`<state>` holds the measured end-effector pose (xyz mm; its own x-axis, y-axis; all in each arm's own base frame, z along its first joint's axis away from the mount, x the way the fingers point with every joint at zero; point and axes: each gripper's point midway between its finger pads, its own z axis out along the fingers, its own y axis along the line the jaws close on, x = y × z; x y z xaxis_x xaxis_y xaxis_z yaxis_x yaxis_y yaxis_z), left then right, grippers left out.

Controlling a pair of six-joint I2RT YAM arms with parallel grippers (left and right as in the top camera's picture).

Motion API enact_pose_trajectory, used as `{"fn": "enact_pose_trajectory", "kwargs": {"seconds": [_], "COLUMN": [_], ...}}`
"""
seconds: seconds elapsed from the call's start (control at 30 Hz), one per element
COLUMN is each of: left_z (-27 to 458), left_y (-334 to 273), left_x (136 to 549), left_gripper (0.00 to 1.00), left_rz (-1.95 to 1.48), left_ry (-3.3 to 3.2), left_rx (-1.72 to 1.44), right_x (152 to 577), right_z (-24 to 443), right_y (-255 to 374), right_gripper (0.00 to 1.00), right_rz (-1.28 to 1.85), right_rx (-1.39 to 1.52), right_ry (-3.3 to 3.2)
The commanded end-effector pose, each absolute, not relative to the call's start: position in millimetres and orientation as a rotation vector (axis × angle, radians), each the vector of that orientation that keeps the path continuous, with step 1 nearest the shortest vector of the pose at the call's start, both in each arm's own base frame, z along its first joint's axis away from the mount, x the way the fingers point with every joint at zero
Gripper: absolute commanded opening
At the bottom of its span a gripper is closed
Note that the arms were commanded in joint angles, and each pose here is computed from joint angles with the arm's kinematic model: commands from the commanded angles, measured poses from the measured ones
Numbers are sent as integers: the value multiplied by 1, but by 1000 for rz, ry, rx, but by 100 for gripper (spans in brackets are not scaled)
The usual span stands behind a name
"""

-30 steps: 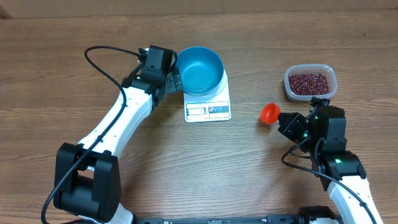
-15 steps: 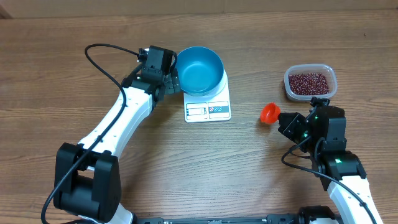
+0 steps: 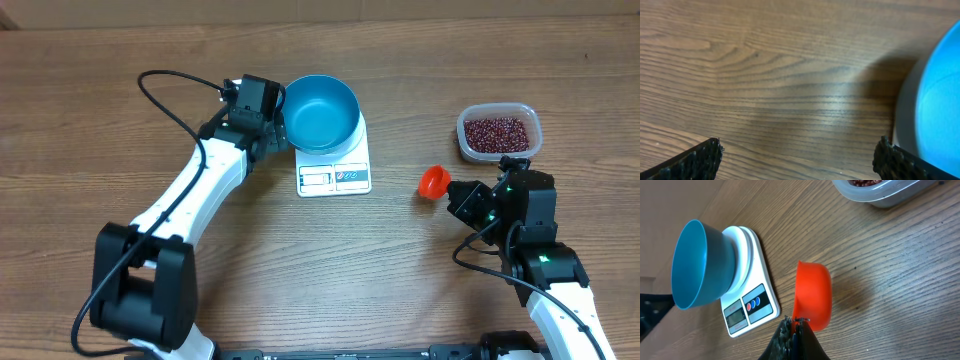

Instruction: Scoop item into bowl and weigh 150g on scale

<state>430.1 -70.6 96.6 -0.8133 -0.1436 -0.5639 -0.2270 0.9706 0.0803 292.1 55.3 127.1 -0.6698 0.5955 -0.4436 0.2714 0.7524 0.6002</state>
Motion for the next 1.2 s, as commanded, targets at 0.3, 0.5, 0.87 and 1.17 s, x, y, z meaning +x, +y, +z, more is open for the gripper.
{"fn": "enact_pose_trajectory", "kwargs": {"seconds": [0.3,0.5,0.87,1.17], "left_z": [85,84,81,79], "left_y": [-62,-73,-89,-94], "left_x": [433,436,433,431], "left_gripper": [100,99,99,99], "left_rz": [244,171,53,25], "left_ry": [2546,2551,2588,2604], "left_rx": [-259,-244,-215,-202], "right_x": [298,298,298,298], "right_z": [141,141,141,141], "right_y": [57,57,57,57], "right_gripper": [4,4,4,4], "right_rz": [668,668,668,668], "right_rx": [626,626,626,626], "right_ry": [2275,2275,2275,2274]}}
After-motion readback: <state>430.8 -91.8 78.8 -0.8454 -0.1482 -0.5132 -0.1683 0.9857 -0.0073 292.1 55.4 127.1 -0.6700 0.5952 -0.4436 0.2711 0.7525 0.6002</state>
